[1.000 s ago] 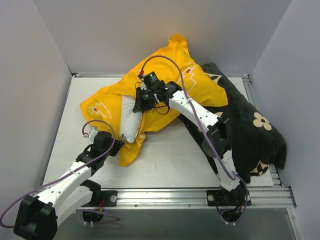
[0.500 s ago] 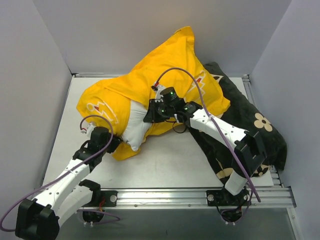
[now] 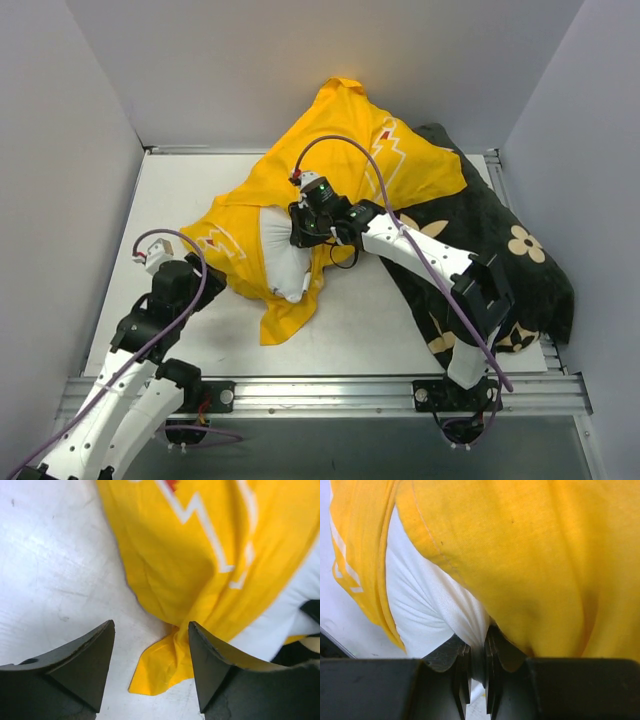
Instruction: Remove the pillowcase from the pillow
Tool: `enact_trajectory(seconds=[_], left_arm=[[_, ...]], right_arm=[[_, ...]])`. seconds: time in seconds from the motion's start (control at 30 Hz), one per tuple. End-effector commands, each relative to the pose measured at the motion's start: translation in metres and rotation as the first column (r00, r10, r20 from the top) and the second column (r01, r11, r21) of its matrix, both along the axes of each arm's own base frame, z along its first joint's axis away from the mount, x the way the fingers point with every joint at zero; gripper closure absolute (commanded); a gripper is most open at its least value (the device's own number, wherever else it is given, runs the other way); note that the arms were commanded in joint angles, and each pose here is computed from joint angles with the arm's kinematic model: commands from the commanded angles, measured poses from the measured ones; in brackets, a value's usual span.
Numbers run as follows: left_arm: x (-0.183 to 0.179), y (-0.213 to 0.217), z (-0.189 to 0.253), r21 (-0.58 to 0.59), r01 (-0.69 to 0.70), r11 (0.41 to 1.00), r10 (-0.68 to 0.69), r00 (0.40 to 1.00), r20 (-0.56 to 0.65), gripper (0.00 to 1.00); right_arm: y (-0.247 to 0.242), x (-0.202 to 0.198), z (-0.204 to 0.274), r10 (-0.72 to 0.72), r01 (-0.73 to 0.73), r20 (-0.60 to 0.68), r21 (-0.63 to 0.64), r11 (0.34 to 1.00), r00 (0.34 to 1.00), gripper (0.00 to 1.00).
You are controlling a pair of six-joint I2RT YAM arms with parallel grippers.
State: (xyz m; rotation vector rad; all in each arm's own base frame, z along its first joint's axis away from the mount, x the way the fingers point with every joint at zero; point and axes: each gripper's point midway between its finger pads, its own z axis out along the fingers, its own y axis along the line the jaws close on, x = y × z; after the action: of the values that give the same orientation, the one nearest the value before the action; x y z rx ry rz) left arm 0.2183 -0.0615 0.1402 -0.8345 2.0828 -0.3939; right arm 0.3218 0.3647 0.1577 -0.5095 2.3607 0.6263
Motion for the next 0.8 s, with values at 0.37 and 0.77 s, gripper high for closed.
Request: enact_trajectory(seconds=[0.37,0.77], left_arm=[[0.069,-0.060,0.082,0.176,0.350,0.920,-0.378,0.912,0.159,0.15],[0.081,-0.059,0.039,0.209,0.339,0.917,-0.365,0.926,0.101,0.18]], right_arm=[[0.007,0.005,0.030,-0.015,0.036,0.164,-0.122,0.992,0.986,1.00],[0.015,-0.005,0.030,0.007,0.020,0.176,-0.149,0.989,0.984,1.00]])
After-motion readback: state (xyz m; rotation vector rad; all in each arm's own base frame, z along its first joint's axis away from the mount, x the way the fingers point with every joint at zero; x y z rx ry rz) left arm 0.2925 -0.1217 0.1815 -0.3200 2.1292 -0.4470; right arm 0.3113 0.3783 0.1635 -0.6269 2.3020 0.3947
